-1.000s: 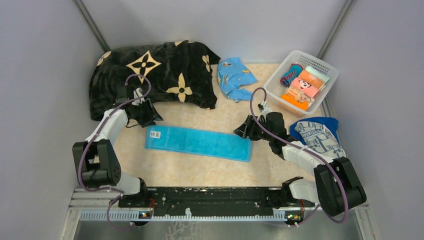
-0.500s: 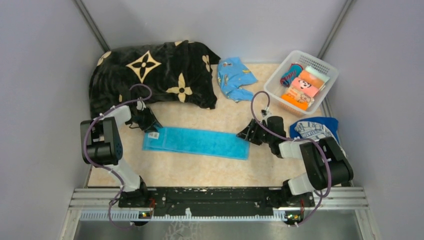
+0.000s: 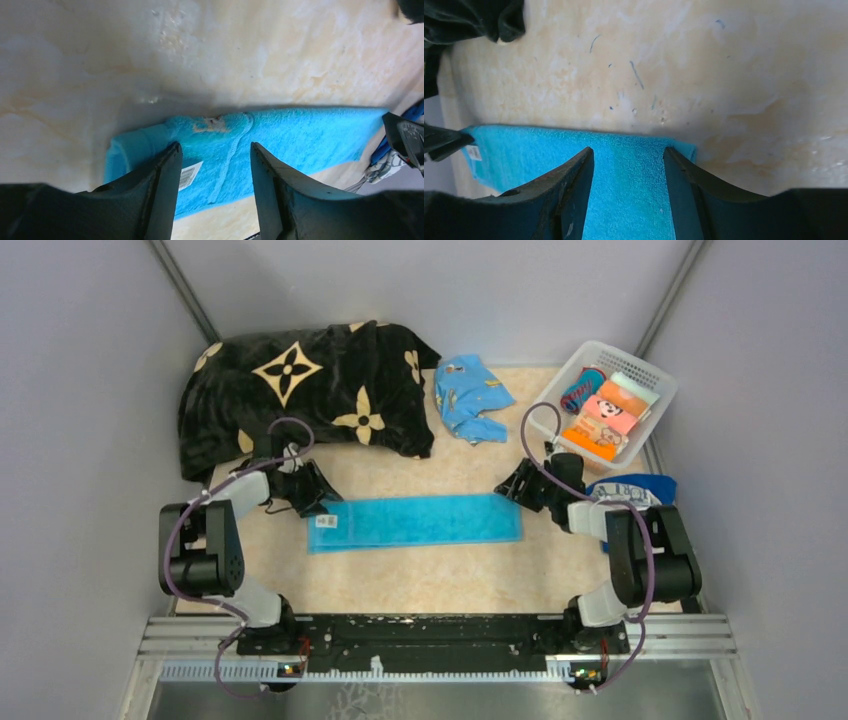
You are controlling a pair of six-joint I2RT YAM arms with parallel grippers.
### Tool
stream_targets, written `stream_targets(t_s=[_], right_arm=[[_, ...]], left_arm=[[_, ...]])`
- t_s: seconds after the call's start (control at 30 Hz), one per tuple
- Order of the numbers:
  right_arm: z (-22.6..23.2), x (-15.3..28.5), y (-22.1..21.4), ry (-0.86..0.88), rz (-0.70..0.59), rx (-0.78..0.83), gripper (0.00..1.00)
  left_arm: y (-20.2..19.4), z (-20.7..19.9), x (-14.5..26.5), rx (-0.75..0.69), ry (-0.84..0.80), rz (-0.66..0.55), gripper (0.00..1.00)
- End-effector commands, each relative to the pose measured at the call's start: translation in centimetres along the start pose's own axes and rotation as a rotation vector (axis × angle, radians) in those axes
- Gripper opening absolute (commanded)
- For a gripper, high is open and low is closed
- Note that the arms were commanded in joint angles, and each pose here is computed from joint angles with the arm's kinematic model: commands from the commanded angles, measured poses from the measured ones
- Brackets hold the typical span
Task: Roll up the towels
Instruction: Fold the towel at the center of the board.
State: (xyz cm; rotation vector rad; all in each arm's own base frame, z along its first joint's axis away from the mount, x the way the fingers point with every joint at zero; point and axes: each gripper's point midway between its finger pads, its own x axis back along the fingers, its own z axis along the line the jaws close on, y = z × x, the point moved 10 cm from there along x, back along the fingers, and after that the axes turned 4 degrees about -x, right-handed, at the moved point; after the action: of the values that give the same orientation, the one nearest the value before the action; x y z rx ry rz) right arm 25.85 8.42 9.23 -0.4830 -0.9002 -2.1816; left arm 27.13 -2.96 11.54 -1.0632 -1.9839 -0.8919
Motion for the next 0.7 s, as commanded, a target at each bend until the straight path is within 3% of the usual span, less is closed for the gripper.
stream_targets(t_s=[0.0, 0.2, 0.4, 0.67], right_arm=[[-1.0, 0.7, 1.8, -0.148, -0.038, 0.118, 0.55], [2.8, 3.8, 2.8, 0.032, -0.043, 0.213, 0.55], [3.5, 5.2, 0.6, 0.133, 0.033, 0.230, 0.55], [3.9, 4.5, -2.9, 0.202, 0.148, 0.290, 0.55]], left_arm=[[0.2, -1.2, 2.4, -0.038, -0.011, -0.085, 0.61], [-0.9, -1.8, 5.1, -0.072, 0.009, -0.153, 0.62], [-4.1, 0.3, 4.8, -0.024, 0.100, -0.124, 0.58], [-4.3, 1.0, 4.8, 0.006, 0.188, -0.119, 0.59]])
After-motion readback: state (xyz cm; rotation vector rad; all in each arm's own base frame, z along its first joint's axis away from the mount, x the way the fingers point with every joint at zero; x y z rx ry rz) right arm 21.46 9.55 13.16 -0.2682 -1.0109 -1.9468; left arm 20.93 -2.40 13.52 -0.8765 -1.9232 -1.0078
